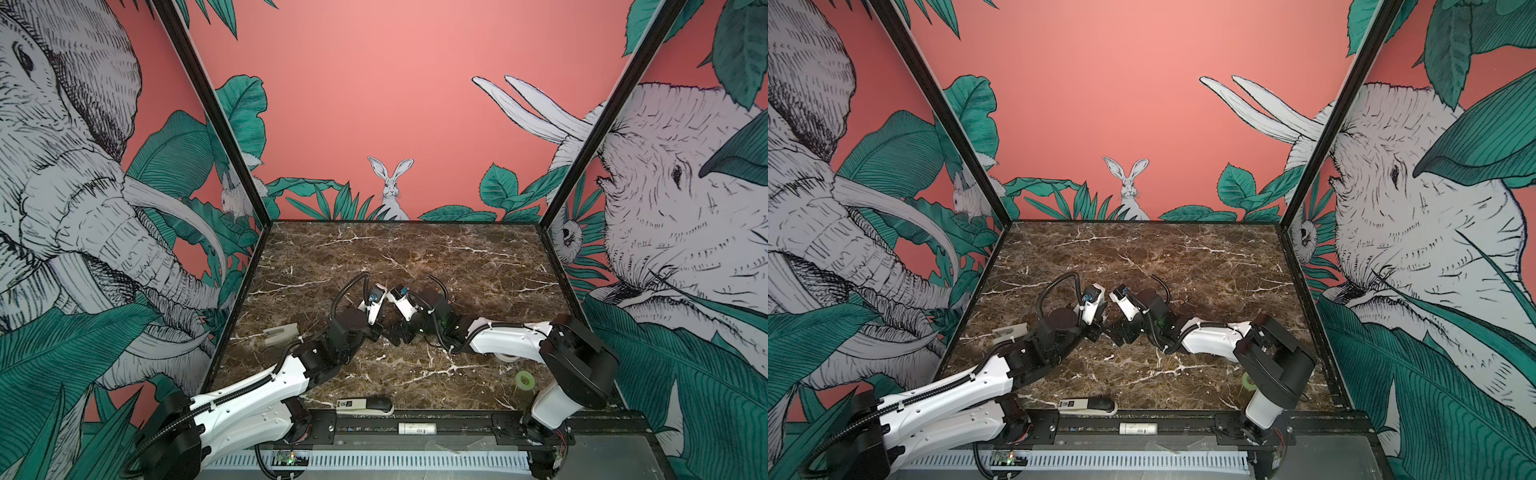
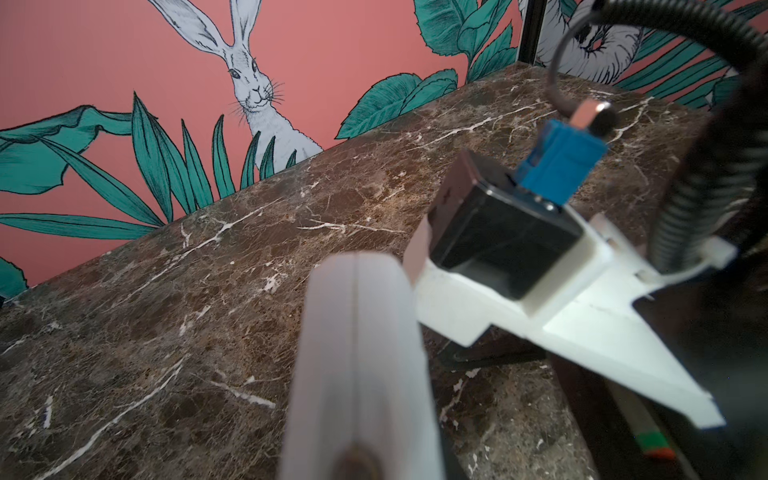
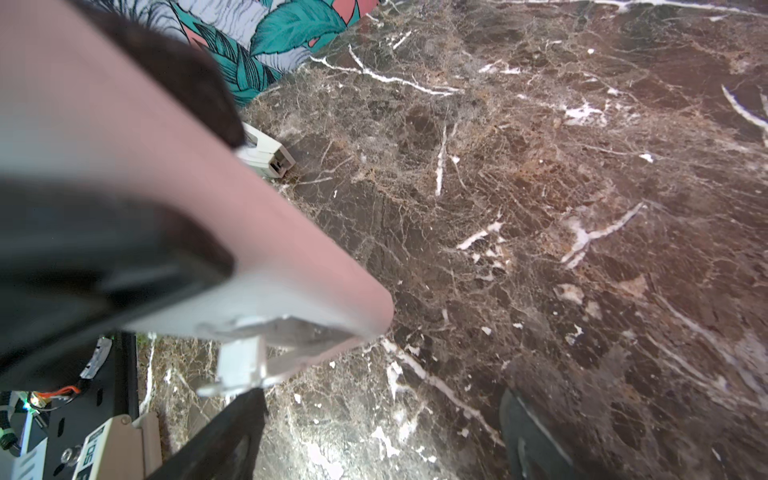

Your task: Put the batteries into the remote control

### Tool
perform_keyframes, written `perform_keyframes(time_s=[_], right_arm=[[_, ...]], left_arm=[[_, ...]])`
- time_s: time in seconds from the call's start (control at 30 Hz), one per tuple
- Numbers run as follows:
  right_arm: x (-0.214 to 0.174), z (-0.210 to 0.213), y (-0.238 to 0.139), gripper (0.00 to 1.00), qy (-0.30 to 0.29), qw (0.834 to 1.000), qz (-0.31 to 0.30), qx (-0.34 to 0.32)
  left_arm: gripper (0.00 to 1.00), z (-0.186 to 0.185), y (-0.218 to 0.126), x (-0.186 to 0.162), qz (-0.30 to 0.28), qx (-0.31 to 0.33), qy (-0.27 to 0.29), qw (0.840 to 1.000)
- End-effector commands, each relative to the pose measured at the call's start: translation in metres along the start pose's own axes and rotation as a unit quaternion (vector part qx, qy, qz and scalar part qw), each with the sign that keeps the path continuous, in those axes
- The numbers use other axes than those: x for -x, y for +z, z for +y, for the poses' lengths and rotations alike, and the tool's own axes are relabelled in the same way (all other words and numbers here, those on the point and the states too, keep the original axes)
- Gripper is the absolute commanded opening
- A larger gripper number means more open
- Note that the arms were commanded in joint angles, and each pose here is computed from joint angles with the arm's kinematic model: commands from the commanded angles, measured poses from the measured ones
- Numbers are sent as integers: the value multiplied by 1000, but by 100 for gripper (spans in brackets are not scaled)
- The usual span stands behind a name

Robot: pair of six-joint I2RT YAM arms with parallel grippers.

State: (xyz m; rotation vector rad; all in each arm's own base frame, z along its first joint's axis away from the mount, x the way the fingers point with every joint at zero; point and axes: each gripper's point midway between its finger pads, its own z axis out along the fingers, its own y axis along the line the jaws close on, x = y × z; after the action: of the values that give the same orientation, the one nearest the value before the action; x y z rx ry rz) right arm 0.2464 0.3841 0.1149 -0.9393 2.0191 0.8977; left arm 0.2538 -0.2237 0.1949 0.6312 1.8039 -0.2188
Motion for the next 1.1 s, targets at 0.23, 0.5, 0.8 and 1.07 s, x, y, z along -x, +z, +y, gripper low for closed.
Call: perform_keyframes(time_s=[0.23,0.5,0.8,1.07], right_arm=[[31,14,-8,72,-29,997,-65,23],[34,17,-7,63,-28,996,-73,34],[17,4,-7,51,-12,999,-38,2],[-3,-15,-17,37,21,999,-2,-49]], left_arm=[[0,-4,-7,18,-24,-19,-16,999],[0,-5,-8,15,-21,-23,-20,999],[0,13,-9,12,-12,30,-20,999],[0,5,-10,12,-2,2,-12,1000]])
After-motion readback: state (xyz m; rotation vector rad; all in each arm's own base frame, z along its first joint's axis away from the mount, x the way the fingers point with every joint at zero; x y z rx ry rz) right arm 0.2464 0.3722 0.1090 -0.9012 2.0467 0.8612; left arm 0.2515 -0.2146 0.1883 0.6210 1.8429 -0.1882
